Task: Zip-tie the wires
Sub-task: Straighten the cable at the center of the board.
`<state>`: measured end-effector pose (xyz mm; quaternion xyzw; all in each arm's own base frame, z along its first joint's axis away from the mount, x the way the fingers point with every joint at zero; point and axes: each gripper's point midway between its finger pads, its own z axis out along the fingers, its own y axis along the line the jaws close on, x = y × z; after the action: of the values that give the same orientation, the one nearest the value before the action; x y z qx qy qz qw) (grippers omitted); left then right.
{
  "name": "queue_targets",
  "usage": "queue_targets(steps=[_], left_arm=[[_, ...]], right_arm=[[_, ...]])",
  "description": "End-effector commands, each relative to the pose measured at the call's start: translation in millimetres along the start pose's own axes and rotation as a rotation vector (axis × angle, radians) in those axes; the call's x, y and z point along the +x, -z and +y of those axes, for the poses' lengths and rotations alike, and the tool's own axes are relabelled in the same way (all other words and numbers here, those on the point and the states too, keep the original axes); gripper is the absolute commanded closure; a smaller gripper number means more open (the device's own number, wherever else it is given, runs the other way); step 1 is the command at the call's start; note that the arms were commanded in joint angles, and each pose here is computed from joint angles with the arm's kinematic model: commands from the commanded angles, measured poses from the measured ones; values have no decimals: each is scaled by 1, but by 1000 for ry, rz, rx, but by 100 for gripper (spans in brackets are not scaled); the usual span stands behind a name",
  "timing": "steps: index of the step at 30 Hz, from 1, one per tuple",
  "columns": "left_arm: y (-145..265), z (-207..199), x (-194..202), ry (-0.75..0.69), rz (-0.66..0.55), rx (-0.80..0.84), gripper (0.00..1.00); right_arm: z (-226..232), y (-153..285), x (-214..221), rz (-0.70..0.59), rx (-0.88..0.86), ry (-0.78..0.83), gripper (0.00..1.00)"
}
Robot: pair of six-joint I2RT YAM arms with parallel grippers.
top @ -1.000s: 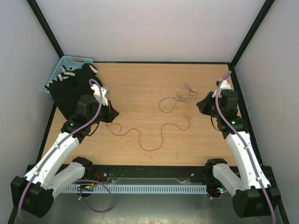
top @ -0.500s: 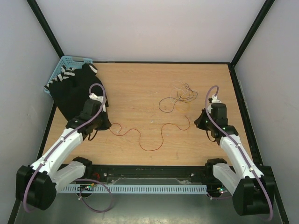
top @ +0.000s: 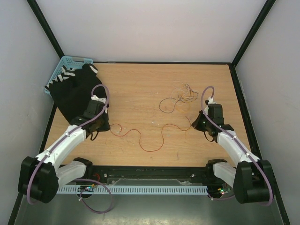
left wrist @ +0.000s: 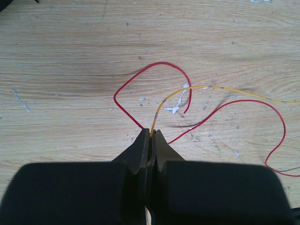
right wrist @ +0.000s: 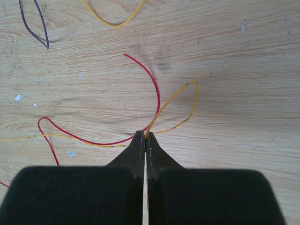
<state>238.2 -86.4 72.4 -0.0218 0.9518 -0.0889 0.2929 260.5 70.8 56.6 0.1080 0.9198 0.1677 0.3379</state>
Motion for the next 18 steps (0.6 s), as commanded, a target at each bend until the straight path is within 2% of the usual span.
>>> queue_targets(steps=[1, 8, 13, 15, 18], left_arm=[[-9, 5, 4, 10, 7, -19, 100], [-20, 3, 10, 4, 38, -6, 100], [-24, 4, 15, 0, 55, -9, 100], [-25, 4, 16, 0, 59, -11, 97], [-25, 4, 15, 0, 58, -9, 88]], right_arm=[[7, -8, -2, -8, -42, 0, 95], [11, -14, 3, 23, -64, -31, 82], [13, -10, -4, 4, -61, -21, 64], [14, -8, -9, -9, -55, -14, 59], [16, -4, -17, -28, -54, -13, 57]])
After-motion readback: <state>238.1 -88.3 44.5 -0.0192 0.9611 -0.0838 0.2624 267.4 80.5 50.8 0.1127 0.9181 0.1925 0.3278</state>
